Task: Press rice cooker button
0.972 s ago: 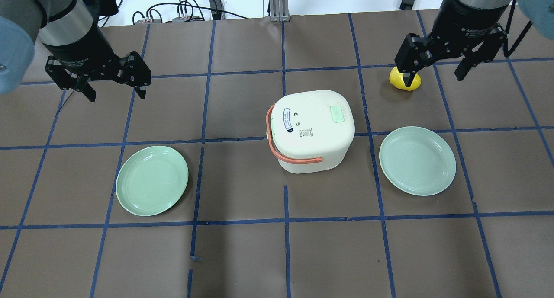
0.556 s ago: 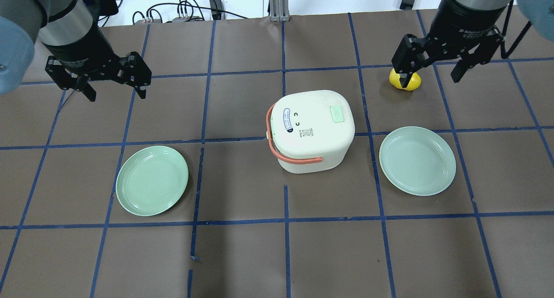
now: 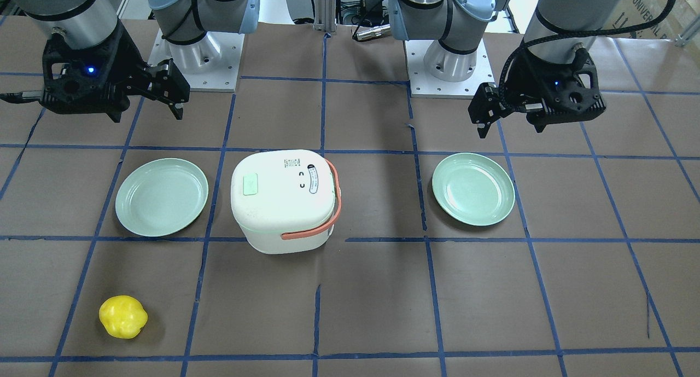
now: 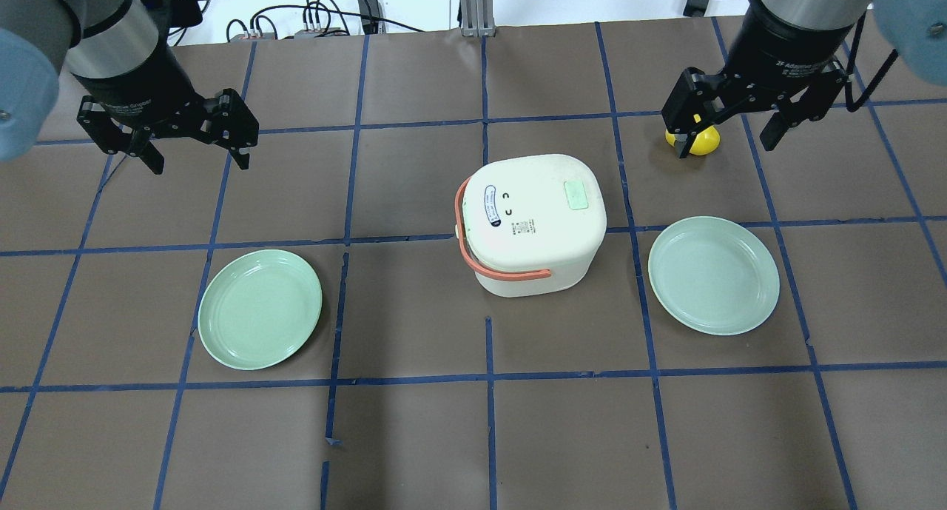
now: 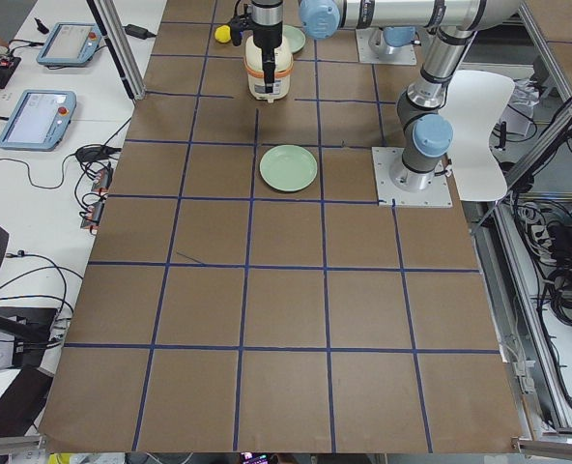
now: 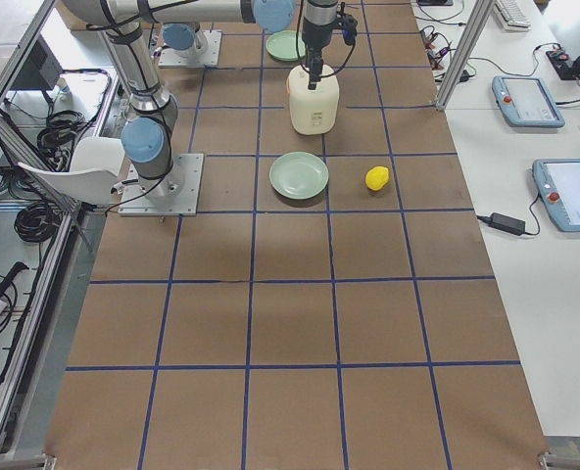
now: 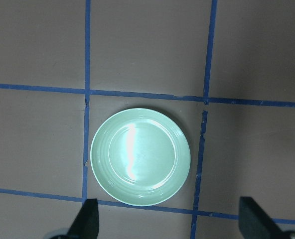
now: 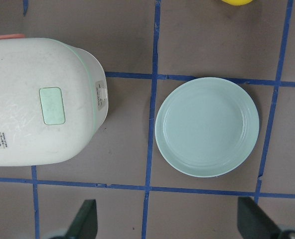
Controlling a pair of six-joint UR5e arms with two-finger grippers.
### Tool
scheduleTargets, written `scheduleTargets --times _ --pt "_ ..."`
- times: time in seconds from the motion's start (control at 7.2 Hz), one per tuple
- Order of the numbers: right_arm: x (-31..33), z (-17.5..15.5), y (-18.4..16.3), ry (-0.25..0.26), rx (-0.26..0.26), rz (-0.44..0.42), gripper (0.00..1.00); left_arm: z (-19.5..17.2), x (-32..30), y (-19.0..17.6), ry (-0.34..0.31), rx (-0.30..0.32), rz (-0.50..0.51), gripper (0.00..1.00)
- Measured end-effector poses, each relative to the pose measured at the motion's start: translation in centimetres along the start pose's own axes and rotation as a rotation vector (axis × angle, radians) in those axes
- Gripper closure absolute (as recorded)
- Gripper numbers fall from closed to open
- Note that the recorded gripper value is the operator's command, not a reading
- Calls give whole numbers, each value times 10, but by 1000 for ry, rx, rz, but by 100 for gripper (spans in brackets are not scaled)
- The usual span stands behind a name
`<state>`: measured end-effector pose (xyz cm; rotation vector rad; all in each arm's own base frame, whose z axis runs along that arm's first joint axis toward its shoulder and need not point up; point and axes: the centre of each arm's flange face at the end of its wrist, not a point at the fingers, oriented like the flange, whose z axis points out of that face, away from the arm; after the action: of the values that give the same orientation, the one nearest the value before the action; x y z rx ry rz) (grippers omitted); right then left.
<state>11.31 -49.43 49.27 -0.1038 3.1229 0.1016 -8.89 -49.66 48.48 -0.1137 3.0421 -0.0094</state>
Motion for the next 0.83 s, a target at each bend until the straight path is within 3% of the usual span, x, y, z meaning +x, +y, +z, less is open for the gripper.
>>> scheduleTargets --times 0.42,0.56,0.83 --pt "-7 1 -2 -3 12 41 3 0 0 0 0 0 0 0" --pt "-22 4 -6 -8 33 50 10 0 0 0 0 0 0 0" --pt "-60 20 -21 -13 63 29 65 0 0 0 0 0 0 0"
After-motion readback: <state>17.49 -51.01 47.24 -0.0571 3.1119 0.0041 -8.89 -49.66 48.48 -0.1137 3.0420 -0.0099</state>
